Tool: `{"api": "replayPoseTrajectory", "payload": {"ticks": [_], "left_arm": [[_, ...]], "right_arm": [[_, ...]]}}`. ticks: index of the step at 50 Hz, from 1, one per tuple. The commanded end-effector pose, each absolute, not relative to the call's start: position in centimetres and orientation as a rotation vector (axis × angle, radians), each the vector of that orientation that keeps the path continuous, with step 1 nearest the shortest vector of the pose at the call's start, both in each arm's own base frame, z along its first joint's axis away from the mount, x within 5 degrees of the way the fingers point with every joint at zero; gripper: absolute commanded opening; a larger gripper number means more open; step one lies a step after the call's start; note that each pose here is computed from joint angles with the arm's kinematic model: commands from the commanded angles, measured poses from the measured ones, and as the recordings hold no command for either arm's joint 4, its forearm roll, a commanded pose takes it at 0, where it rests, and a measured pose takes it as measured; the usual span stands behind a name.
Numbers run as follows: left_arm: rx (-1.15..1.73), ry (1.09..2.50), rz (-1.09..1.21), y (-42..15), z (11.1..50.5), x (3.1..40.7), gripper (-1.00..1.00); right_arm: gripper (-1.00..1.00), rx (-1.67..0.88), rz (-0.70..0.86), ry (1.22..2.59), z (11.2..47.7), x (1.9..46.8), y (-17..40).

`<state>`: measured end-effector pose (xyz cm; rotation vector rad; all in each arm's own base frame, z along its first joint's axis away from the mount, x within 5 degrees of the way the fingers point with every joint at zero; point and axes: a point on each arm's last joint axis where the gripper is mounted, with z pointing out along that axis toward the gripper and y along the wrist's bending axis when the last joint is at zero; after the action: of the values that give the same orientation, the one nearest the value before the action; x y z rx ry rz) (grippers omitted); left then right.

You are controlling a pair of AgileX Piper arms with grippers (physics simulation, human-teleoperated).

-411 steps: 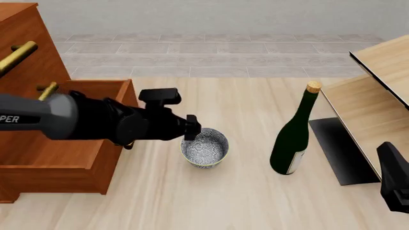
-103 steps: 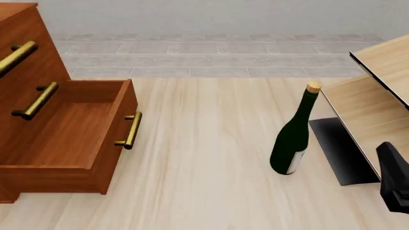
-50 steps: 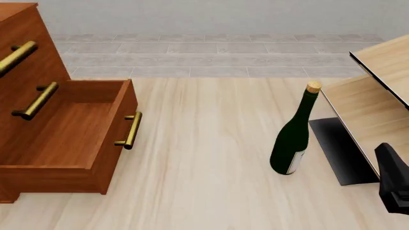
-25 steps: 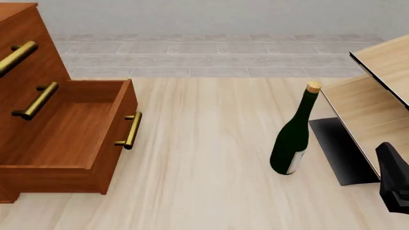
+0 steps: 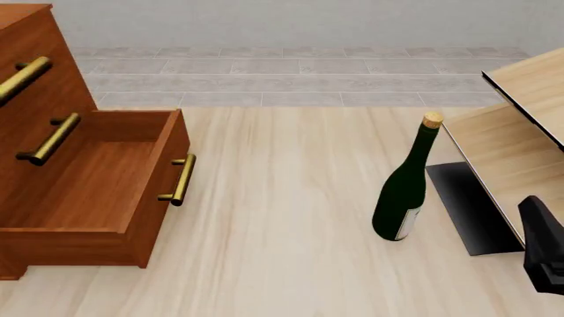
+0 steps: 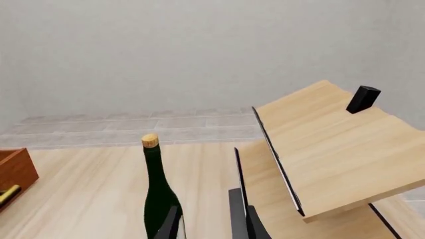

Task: Put the bowl on top of the cabinet.

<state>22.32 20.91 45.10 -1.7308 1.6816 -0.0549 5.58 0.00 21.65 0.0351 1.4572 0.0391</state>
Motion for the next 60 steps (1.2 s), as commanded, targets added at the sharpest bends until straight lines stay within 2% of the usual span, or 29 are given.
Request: {"api": "replayPoseTrajectory", "payload": {"ticks": [1, 19, 23, 27, 43, 60], "left_arm": [[-1.747, 1.644, -0.042, 21.3, 45.7, 21.9, 1.0], [-1.733, 1.623, -0.058, 20.3, 46.4, 21.5, 1.0], [-1.712, 1.587, -0.049, 20.0, 47.5, 20.5, 1.0], [-1.681, 1.593, -0.088, 18.6, 48.1, 21.0, 1.0], [-1.579, 1.496, -0.126, 15.3, 51.8, 18.1, 1.0], [-1.521, 1.468, -0.125, 13.7, 53.2, 16.3, 1.0]], "right_arm": [[1.0, 0.035, 0.039, 1.456, 21.7, 5.6, 0.0], [1.0, 0.034, 0.039, 1.454, 21.7, 5.6, 0.0], [1.0, 0.032, 0.039, 1.454, 21.7, 5.6, 0.0], [1.0, 0.028, 0.039, 1.454, 21.7, 5.6, 0.0], [1.0, 0.024, 0.04, 1.453, 21.8, 5.6, 0.0], [1.0, 0.033, 0.043, 1.448, 21.9, 5.5, 0.0]]}}
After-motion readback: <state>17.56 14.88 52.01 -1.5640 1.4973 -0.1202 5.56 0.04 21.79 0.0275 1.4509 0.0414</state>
